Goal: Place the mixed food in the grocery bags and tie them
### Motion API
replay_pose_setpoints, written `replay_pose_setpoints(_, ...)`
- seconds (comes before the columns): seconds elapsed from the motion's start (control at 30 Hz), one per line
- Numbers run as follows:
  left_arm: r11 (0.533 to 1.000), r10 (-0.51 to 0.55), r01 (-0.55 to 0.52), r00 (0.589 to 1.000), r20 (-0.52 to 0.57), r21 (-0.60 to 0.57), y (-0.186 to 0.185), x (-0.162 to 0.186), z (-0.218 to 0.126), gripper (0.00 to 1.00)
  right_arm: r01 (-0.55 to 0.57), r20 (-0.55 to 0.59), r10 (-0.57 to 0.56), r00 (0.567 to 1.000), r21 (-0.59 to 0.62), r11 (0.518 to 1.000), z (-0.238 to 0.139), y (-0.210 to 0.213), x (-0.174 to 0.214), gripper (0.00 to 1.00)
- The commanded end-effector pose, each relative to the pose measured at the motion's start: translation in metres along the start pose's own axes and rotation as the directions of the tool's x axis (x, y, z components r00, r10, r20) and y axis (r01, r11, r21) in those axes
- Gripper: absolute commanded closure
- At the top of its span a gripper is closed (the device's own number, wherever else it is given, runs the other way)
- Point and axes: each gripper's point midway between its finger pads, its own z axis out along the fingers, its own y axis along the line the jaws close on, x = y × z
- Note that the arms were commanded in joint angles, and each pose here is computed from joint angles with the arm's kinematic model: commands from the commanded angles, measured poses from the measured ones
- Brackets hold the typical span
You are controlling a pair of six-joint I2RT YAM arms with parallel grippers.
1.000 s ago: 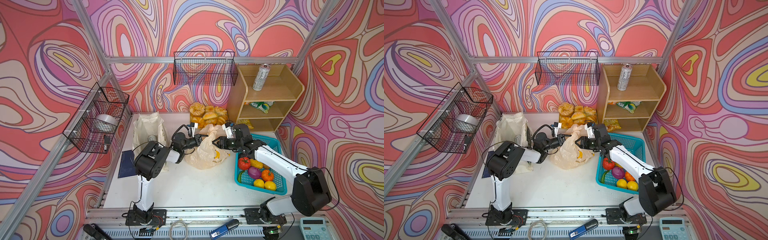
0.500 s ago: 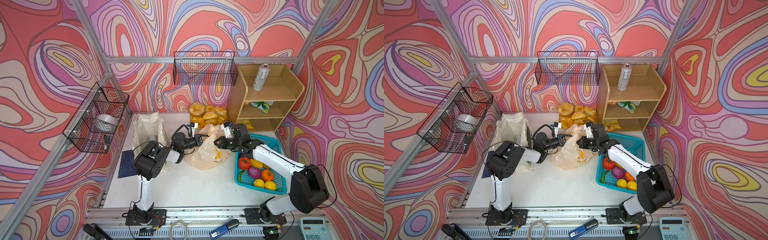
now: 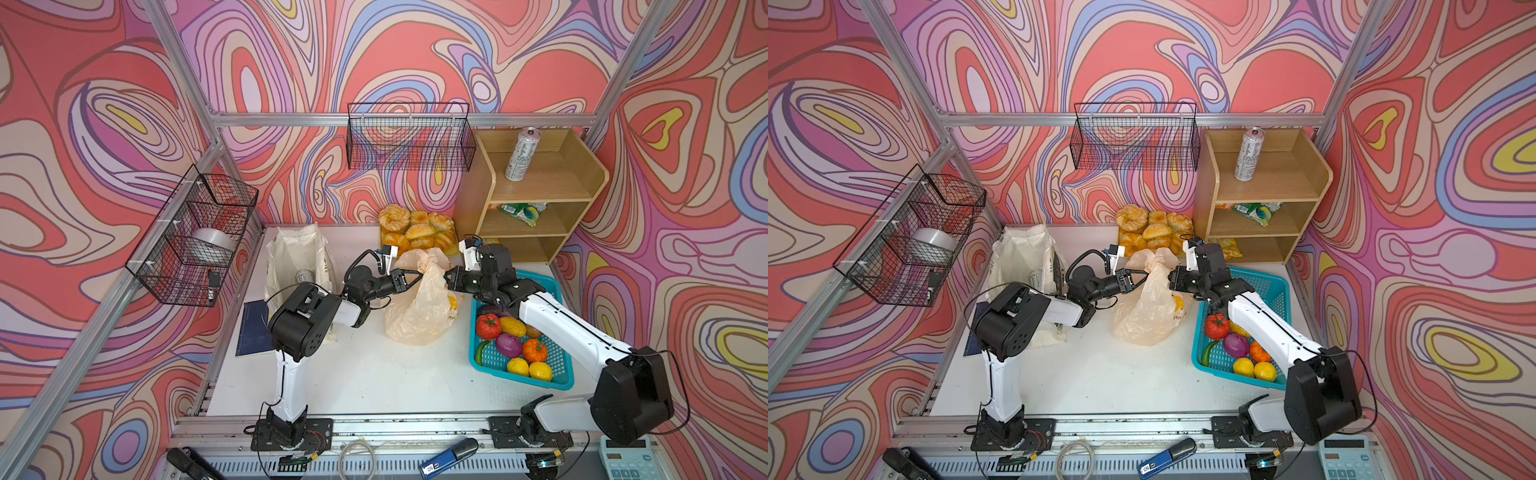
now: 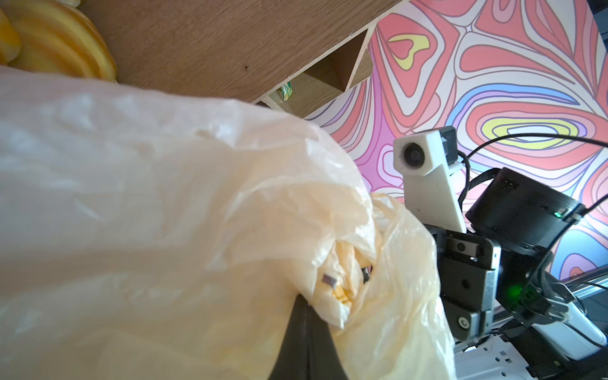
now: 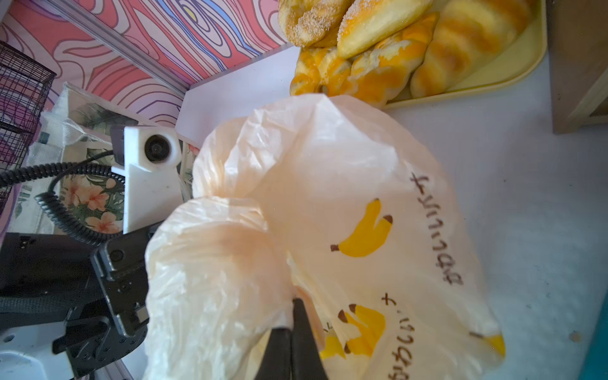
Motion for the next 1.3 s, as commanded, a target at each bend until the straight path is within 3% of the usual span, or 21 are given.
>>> replay_pose_setpoints(0.0,0.999,0.043,-0.043,0.998,0.054,0.006,-0.007,-0.014,-0.011,1.00,-0.017,0.034,0.014,0.999,0.090,0.996,-0.010,-0.022,-0.001,1.00)
replay_pose_setpoints(0.43,0.997,0.082,-0.083,0.991,0.108,-0.001,-0.023,-0.033,-0.032,1.00,-0.116,0.101,0.092,0.991,0.273,0.955,-0.033,-0.078,0.004,1.00)
replay_pose_setpoints(0.73,0.995,0.100,-0.101,0.987,0.126,0.003,-0.031,-0.041,-0.040,1.00,-0.149,0.125,0.117,0.985,0.297,0.943,-0.039,-0.092,0.003,1.00)
replay_pose_setpoints(1.0,0.996,0.089,-0.088,0.986,0.138,-0.014,-0.024,-0.043,-0.042,1.00,-0.251,0.141,0.213,0.967,0.378,0.891,-0.049,-0.126,0.016,1.00)
replay_pose_setpoints(1.13,0.996,0.087,-0.086,0.986,0.142,-0.014,-0.024,-0.044,-0.041,1.00,-0.255,0.095,0.237,0.967,0.321,0.912,-0.041,-0.118,0.021,1.00)
replay_pose_setpoints(1.27,0.997,0.083,-0.083,0.988,0.131,-0.003,-0.024,-0.044,-0.037,1.00,-0.202,0.073,0.190,0.979,0.210,0.957,-0.035,-0.098,0.017,1.00)
